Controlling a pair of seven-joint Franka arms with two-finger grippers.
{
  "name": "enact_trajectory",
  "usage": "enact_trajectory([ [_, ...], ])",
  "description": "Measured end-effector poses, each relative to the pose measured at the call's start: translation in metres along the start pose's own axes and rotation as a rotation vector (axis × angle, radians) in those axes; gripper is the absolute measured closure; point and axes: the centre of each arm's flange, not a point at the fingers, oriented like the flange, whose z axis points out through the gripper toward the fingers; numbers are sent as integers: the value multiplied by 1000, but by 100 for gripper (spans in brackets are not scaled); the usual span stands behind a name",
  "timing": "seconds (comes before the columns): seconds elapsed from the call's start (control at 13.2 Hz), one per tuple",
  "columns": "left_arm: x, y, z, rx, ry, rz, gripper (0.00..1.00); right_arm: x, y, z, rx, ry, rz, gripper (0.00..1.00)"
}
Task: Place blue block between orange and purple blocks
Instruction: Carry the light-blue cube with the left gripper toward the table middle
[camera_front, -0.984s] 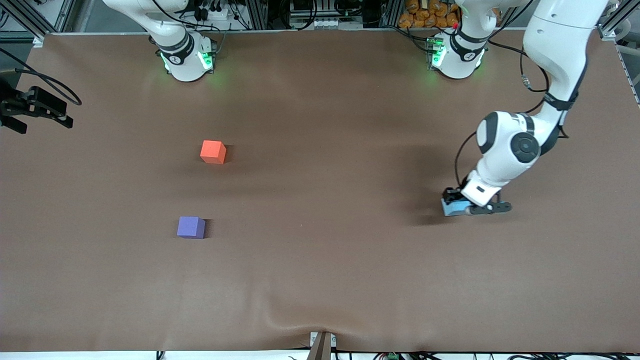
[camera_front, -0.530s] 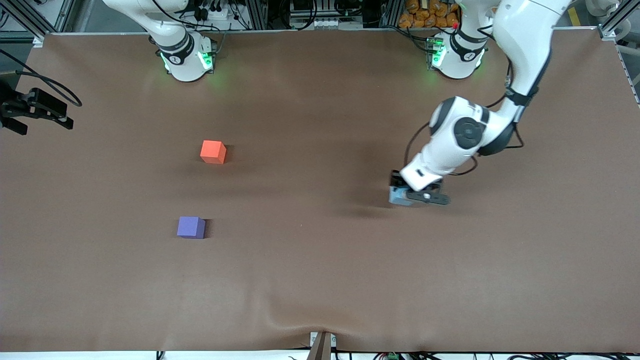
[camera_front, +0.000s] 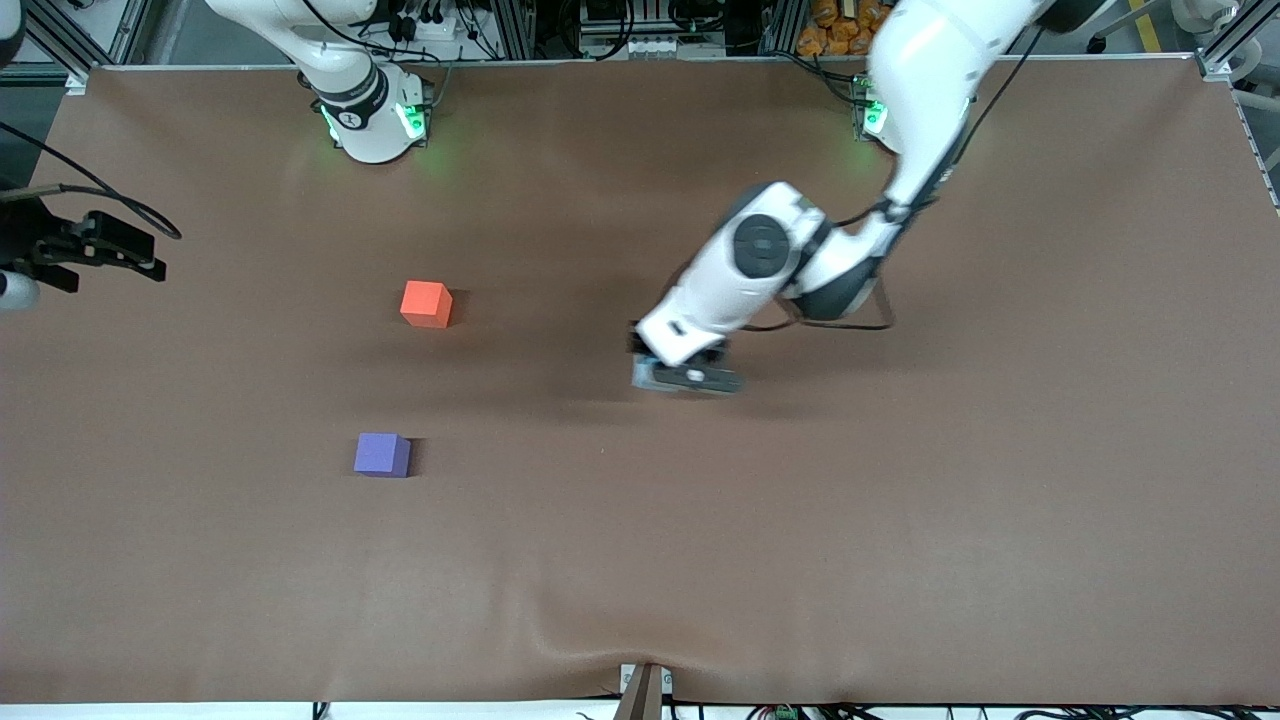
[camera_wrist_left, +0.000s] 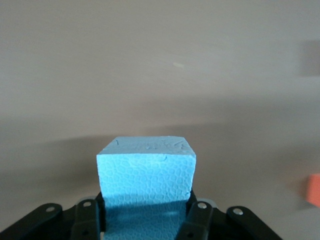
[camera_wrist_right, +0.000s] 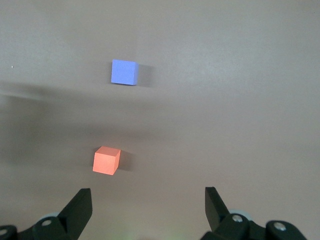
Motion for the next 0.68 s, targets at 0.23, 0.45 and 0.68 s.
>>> enact_trajectory([
  [0.23, -24, 75, 40, -17, 21, -32, 46, 3, 5, 6, 2, -11, -11, 0],
  [0.45, -55, 111, 82, 15, 33, -24, 46, 4, 10, 9, 4, -18, -6, 0],
  [0.68, -51, 97, 113, 45, 54, -25, 46, 4, 8, 9, 6, -18, -10, 0],
])
